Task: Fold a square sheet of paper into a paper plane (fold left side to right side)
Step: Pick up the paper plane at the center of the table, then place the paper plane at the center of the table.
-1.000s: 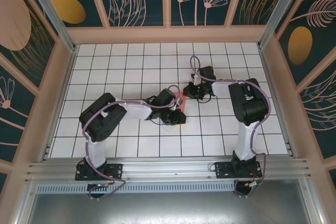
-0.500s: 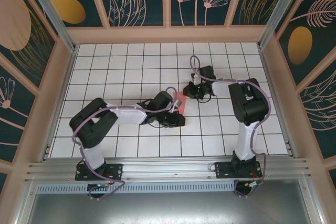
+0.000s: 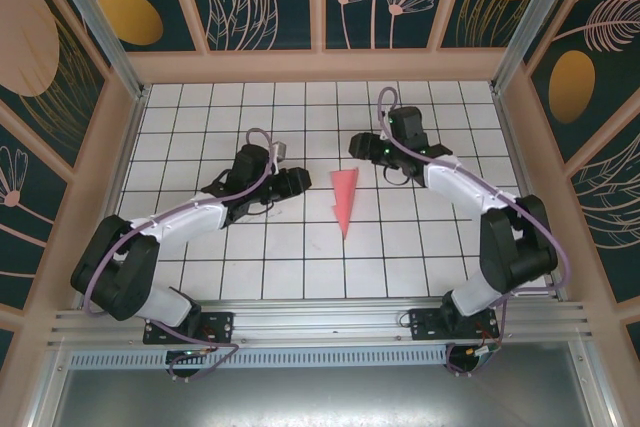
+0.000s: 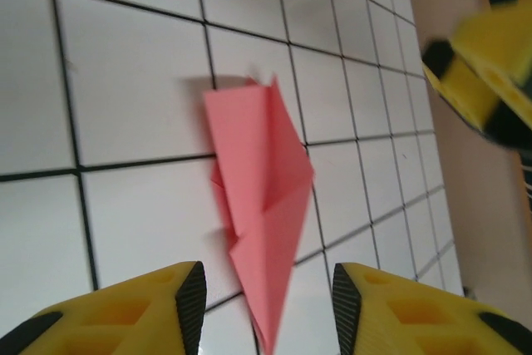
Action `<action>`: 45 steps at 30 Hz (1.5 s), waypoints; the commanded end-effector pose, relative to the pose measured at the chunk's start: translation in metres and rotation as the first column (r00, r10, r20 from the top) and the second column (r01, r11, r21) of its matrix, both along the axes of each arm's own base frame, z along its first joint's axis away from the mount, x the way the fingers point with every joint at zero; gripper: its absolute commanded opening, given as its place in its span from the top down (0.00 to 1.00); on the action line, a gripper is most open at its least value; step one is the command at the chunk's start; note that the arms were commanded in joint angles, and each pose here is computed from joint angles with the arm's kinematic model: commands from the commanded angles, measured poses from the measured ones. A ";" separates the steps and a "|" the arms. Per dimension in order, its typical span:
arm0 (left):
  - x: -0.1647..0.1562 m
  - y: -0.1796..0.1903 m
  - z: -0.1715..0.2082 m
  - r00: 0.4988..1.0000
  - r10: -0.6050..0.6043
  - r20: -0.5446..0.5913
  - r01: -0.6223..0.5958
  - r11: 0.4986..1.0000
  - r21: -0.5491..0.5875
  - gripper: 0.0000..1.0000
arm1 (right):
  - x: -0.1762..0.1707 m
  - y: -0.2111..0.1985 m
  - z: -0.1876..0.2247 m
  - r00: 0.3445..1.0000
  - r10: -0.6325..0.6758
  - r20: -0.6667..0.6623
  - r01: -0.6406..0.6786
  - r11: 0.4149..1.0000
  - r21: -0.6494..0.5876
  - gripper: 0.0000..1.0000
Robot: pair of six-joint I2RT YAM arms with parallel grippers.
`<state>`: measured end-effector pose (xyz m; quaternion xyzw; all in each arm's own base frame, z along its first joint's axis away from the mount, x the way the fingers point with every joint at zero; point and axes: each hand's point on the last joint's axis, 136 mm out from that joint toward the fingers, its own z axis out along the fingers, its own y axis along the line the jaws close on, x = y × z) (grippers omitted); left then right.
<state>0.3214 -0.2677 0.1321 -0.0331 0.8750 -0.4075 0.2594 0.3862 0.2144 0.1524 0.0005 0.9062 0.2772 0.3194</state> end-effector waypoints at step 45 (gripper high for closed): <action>0.020 0.045 0.048 0.971 0.149 0.189 -0.172 0.978 0.115 0.47 | -0.068 -0.046 -0.115 0.947 -0.053 -0.316 0.032 0.997 -0.071 0.64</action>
